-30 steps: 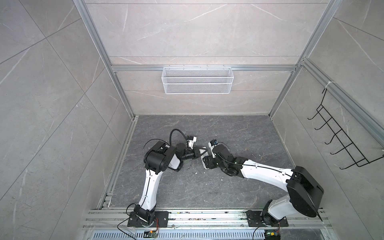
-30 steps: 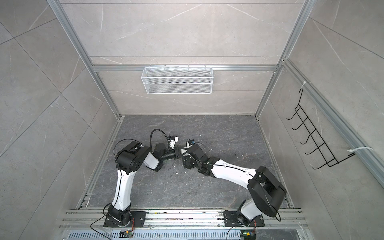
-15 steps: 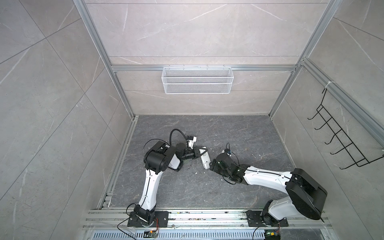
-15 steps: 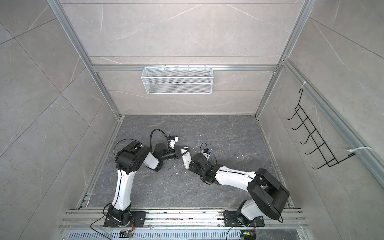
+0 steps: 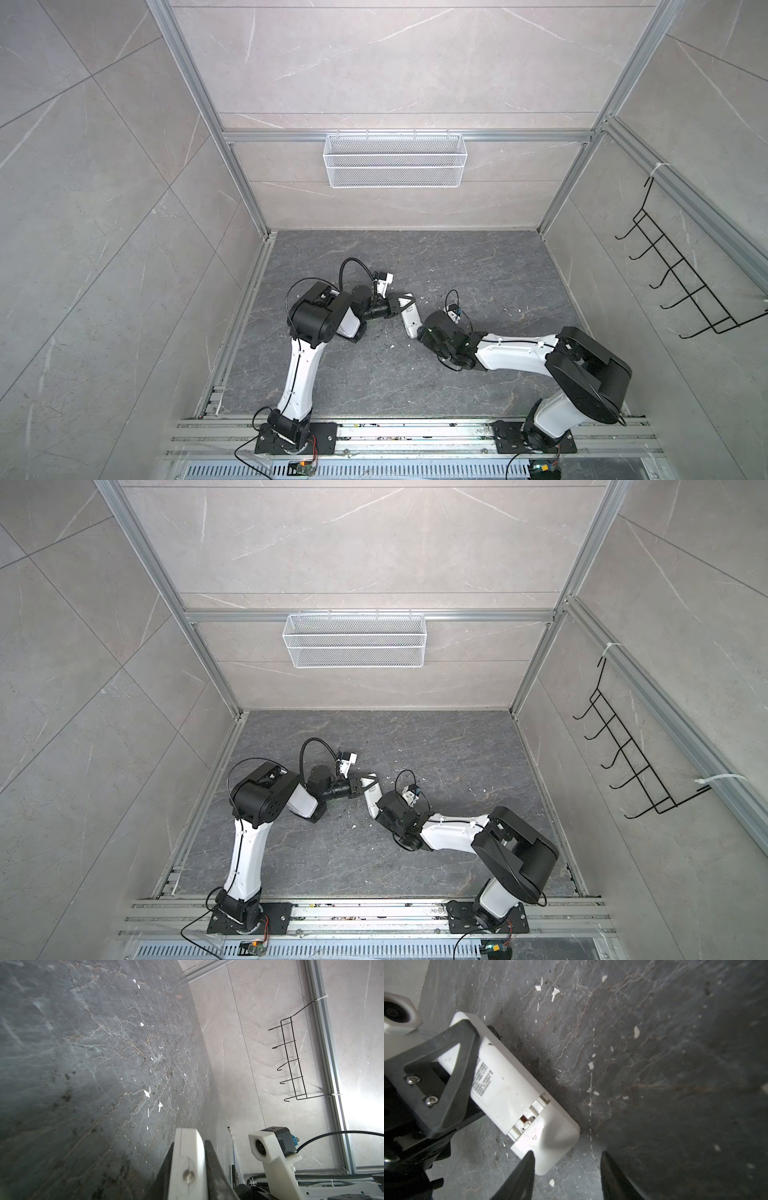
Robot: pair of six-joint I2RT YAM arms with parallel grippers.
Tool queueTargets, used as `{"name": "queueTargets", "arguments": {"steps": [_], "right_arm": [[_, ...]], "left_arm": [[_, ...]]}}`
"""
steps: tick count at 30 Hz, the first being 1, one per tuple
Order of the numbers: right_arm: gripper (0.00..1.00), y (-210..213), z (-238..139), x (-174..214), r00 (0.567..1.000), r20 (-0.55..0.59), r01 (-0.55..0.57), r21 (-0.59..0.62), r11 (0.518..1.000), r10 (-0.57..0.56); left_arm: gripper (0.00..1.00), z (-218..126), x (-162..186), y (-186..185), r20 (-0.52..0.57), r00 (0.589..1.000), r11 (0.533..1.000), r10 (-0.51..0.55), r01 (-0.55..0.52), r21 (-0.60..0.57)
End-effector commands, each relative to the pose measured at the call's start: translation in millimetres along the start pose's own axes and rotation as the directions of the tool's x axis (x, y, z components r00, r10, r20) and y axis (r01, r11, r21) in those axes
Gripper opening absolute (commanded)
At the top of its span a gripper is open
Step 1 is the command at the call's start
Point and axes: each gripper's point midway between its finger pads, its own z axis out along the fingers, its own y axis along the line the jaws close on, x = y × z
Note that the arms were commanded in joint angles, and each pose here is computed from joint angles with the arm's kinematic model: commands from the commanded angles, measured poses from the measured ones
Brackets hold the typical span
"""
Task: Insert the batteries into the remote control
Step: 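Push the right gripper fingers against the cover to seat it on the remote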
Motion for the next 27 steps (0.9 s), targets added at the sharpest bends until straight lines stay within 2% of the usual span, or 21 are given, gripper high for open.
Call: {"name": "queueTargets", "arguments": {"steps": [1, 12, 27], "right_arm": [[0.51, -1.3, 5.3, 0.0, 1.0, 0.023, -0.017, 0.008, 1.0, 0.017], [0.47, -0.1, 13.8, 4.3, 0.999, 0.027, -0.033, 0.009, 0.999, 0.033], [0.3, -10.2, 32.1, 17.6, 0.995, 0.058, -0.087, 0.019, 0.996, 0.086]], "left_arm": [[0.04, -3.1, 18.5, 41.1, -0.029, 0.996, 0.991, -0.083, 0.08, -0.103], [0.04, -2.8, 18.5, 40.5, -0.031, 0.996, 0.991, -0.086, 0.082, -0.101], [0.04, -2.2, 18.7, 41.4, -0.035, 0.995, 0.991, -0.098, 0.094, -0.099]]}}
